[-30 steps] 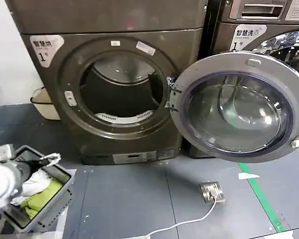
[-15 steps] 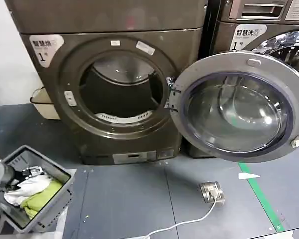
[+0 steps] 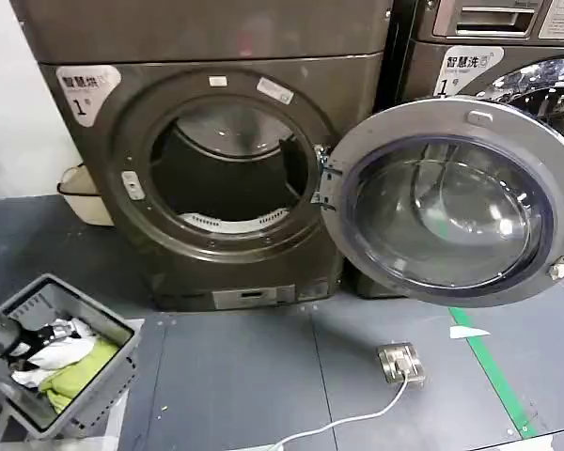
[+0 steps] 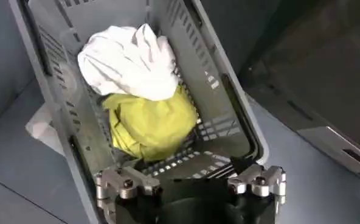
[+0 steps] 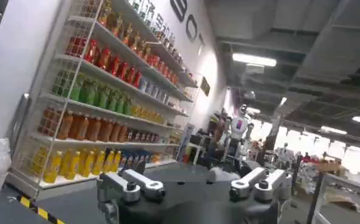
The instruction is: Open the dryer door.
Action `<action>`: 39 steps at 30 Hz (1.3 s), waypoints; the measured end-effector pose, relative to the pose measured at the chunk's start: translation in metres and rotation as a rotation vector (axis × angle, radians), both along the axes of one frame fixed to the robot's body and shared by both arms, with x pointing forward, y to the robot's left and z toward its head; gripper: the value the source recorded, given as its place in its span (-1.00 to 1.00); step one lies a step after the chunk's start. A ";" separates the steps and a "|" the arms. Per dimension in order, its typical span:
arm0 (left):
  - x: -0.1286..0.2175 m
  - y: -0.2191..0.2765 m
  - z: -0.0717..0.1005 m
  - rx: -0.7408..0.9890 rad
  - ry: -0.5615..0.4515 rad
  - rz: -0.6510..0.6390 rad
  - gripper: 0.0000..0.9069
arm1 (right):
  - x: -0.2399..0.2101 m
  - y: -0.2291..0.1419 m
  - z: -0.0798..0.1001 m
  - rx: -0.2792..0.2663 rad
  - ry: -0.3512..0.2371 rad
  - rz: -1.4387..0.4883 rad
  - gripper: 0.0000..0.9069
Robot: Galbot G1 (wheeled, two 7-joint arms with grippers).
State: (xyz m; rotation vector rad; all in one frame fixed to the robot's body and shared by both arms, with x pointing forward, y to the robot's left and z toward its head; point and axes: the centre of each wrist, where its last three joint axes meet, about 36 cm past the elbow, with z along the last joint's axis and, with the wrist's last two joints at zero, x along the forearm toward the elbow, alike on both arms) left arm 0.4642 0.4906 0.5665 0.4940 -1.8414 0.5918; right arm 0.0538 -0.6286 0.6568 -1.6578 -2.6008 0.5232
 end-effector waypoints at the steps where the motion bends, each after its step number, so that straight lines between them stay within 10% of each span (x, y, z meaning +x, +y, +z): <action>1: 0.000 0.001 0.000 0.001 0.001 0.001 1.00 | 0.000 0.000 0.000 0.000 0.000 0.000 1.00; 39: 0.001 0.011 -0.004 0.015 0.004 0.025 1.00 | 0.002 -0.002 -0.009 -0.031 -0.037 0.034 1.00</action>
